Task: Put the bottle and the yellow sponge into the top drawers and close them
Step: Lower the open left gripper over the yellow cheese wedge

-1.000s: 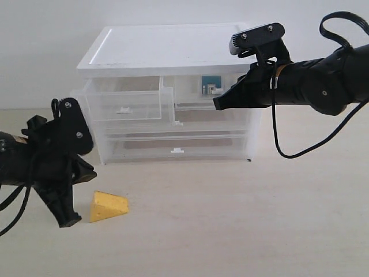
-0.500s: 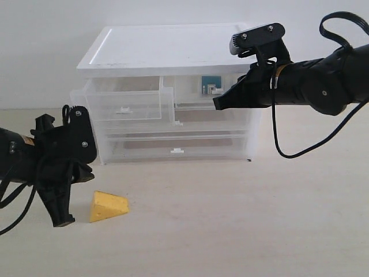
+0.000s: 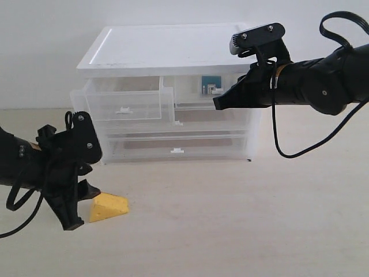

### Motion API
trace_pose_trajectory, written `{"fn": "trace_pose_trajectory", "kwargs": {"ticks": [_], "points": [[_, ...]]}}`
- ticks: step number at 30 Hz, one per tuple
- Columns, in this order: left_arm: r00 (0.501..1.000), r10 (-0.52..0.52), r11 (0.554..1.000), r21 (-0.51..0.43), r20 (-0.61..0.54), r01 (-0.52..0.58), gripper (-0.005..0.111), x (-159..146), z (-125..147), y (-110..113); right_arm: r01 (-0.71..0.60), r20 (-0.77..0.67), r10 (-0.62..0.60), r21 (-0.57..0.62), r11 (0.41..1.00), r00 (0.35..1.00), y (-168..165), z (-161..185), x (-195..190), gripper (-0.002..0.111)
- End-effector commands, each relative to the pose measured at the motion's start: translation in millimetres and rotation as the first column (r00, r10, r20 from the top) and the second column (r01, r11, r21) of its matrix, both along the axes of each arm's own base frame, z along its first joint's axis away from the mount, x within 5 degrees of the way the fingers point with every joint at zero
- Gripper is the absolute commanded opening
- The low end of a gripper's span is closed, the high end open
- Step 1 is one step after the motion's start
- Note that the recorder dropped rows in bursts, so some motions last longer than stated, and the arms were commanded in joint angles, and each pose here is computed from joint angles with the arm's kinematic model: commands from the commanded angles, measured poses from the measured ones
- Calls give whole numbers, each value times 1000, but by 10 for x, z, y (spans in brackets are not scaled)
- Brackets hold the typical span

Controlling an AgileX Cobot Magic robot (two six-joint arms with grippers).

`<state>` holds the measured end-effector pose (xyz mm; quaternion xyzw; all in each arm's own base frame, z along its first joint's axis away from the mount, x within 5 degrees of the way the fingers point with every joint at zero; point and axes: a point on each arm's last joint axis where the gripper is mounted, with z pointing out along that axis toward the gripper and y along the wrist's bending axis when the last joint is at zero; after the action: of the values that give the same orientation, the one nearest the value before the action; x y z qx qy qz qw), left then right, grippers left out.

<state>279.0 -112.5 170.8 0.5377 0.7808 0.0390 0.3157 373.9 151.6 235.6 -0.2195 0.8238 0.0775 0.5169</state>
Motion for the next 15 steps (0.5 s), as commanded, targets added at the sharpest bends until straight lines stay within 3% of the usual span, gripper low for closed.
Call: {"fn": "trace_pose_trajectory", "kwargs": {"ticks": [1,15], "points": [[1000,17,1000,-14,19,-17,59,26,28,0,8,26,-9,23,1000,1000,-20,41,47,0],[995,18,1000,9,-96,-17,59,31,-254,-24,8,26,-9,23,1000,1000,-20,41,47,0]]}}
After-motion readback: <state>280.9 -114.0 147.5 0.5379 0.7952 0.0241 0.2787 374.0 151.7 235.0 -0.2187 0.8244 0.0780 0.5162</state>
